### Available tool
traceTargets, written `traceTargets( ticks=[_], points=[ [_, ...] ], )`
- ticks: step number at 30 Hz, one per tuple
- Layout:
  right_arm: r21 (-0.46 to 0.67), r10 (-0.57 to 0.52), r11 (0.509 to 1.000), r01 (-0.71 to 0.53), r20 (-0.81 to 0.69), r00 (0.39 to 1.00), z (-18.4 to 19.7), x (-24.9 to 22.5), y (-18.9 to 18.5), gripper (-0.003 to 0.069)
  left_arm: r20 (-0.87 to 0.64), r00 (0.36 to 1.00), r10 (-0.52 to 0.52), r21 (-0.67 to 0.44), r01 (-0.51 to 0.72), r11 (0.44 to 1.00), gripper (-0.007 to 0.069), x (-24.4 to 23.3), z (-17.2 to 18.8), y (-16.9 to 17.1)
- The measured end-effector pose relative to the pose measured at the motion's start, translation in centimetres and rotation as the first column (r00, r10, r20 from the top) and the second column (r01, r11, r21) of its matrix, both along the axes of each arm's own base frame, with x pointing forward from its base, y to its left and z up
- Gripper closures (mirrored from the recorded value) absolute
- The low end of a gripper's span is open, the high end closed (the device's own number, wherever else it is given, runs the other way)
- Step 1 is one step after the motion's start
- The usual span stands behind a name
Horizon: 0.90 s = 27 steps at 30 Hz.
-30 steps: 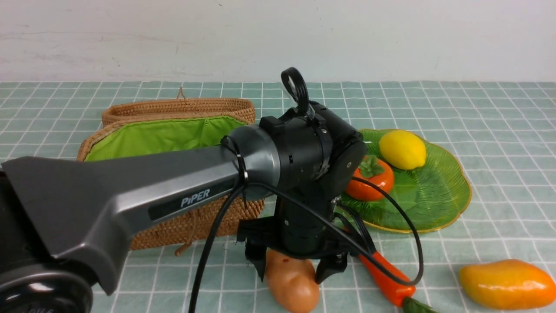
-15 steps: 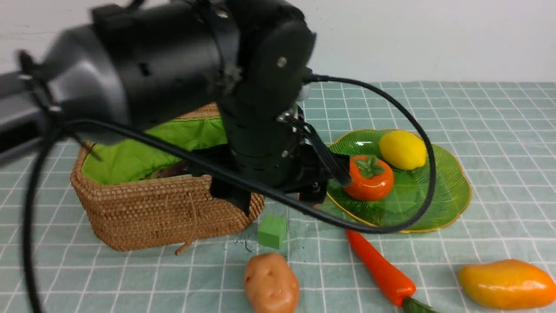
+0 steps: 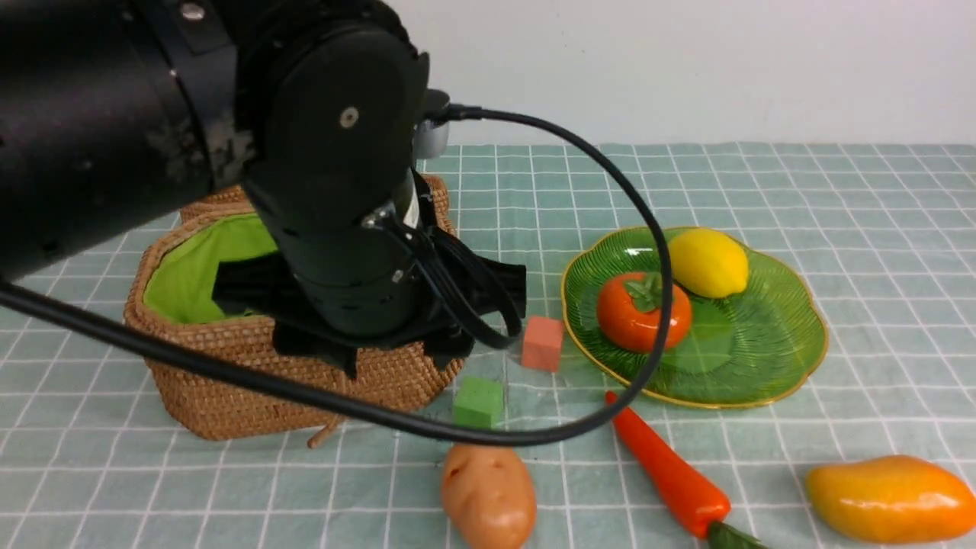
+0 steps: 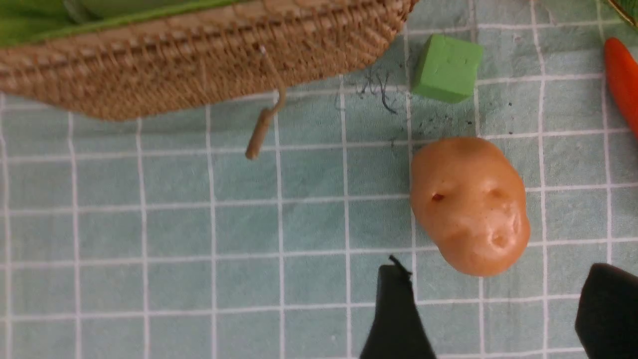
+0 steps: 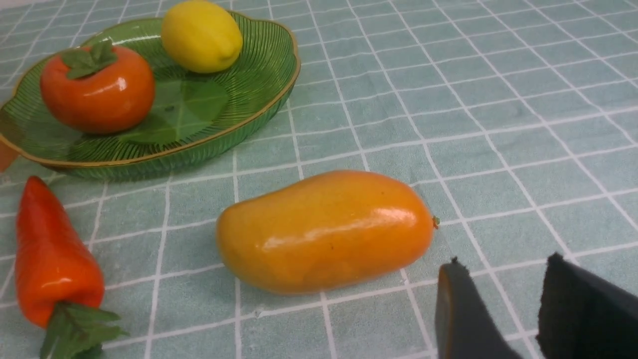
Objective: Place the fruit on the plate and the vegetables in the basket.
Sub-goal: Grab a potato with your left arm and place it in the basket on the left
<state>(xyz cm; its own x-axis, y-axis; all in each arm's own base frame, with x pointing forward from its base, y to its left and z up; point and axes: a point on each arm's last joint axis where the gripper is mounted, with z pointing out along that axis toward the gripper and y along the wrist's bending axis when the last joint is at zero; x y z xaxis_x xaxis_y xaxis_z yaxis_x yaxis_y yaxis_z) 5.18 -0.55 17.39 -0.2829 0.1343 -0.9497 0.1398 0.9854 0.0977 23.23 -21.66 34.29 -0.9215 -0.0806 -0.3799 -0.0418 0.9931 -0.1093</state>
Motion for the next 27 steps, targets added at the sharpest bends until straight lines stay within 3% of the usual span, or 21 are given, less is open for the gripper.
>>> traceTargets(
  ticks=[5, 14, 22, 27],
  points=[
    [0.000, 0.000, 1.000, 0.000, 0.000, 1.000, 0.0, 0.0, 0.0, 0.0415, -0.138, 0.987, 0.085, -0.008, -0.087, 0.996, 0.0146, 0.5, -3.5, -1.6],
    [0.000, 0.000, 1.000, 0.000, 0.000, 1.000, 0.0, 0.0, 0.0, 0.0415, -0.244, 0.964, 0.103, 0.025, -0.100, 0.995, -0.0020, 2.3, -9.2, -4.3],
    [0.000, 0.000, 1.000, 0.000, 0.000, 1.000, 0.0, 0.0, 0.0, 0.0415, -0.216, 0.966, 0.143, -0.069, -0.162, 0.984, -0.0034, 3.3, -10.2, -5.4],
    [0.000, 0.000, 1.000, 0.000, 0.000, 1.000, 0.0, 0.0, 0.0, 0.0415, -0.247, 0.944, 0.217, -0.104, -0.249, 0.963, -0.0034, 4.8, -10.3, -4.1]
  ],
)
